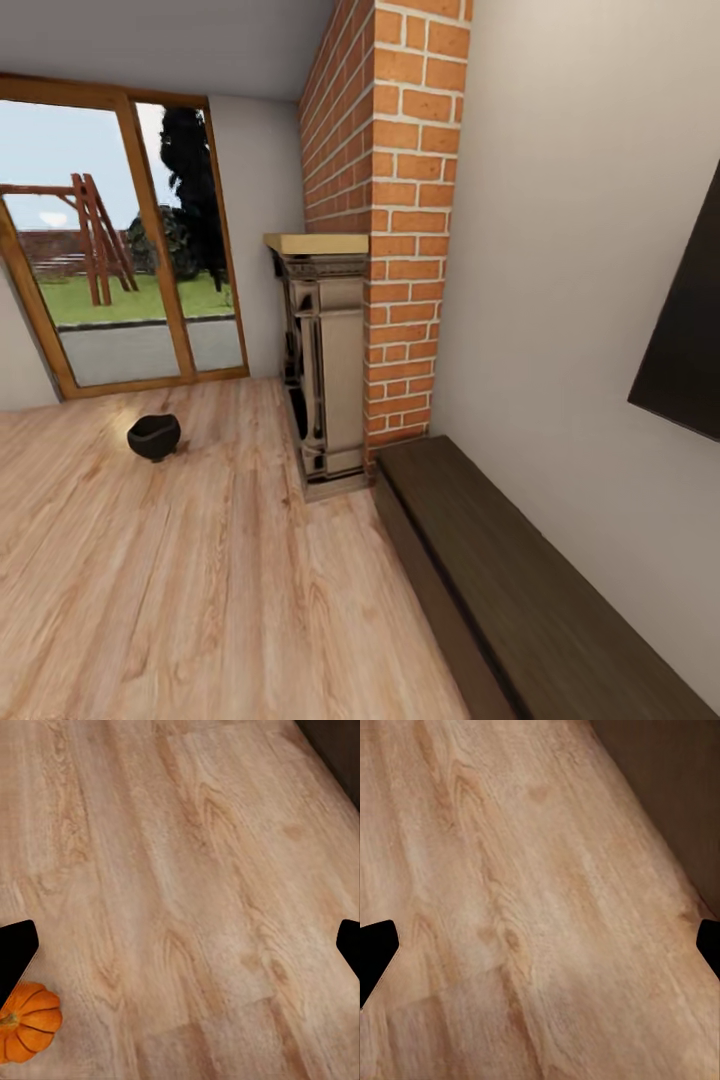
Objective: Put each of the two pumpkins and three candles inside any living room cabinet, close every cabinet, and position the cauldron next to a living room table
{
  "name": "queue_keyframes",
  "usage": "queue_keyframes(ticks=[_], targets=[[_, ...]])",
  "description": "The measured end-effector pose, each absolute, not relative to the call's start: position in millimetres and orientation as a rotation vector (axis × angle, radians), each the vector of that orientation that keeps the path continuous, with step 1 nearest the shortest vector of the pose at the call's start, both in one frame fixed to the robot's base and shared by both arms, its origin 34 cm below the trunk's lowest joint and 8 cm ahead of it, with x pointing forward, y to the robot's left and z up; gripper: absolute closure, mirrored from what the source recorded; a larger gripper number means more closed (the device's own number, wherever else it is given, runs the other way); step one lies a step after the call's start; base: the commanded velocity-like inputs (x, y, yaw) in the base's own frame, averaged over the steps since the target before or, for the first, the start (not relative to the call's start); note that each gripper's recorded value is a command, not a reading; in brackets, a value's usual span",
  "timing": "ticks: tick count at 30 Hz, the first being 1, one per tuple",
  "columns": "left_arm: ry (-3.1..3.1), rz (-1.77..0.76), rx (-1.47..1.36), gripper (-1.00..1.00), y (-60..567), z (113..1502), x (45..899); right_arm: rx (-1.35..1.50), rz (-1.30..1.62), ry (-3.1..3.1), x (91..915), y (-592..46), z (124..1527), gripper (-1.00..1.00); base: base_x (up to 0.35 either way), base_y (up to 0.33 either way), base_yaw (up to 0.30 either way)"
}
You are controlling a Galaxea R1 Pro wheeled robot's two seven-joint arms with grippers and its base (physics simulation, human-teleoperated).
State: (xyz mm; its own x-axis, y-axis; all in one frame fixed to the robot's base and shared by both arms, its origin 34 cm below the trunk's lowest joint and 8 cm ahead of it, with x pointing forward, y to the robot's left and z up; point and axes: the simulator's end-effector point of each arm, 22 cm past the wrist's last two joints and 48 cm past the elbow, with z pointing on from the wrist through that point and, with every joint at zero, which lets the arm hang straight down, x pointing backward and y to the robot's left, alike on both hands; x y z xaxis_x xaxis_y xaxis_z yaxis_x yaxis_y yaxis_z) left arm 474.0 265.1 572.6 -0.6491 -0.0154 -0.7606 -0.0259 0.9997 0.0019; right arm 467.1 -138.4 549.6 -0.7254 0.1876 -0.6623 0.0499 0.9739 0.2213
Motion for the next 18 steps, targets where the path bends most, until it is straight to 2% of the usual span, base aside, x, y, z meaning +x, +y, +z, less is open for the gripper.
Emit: queue_keyframes(ticks=[4, 13, 18], targets=[[2.277, 0.015, -0.028, -1.00, 264.9, 572.5, 474.1, 0.165, 0.243, 2.377, 467.1, -138.4, 549.4, -1.00, 0.132, 0.000, 0.276], [2.277, 0.015, -0.028, -1.00, 264.8, 572.4, 474.1, 0.165, 0.243, 2.377, 467.1, -138.4, 549.4, -1.00, 0.050, 0.000, 0.174], [2.278, 0.016, -0.029, -1.00, 265.2, 572.4, 473.9, 0.165, 0.242, 2.377, 467.1, -138.8, 549.5, -1.00, 0.220, 0.000, 0.269]])
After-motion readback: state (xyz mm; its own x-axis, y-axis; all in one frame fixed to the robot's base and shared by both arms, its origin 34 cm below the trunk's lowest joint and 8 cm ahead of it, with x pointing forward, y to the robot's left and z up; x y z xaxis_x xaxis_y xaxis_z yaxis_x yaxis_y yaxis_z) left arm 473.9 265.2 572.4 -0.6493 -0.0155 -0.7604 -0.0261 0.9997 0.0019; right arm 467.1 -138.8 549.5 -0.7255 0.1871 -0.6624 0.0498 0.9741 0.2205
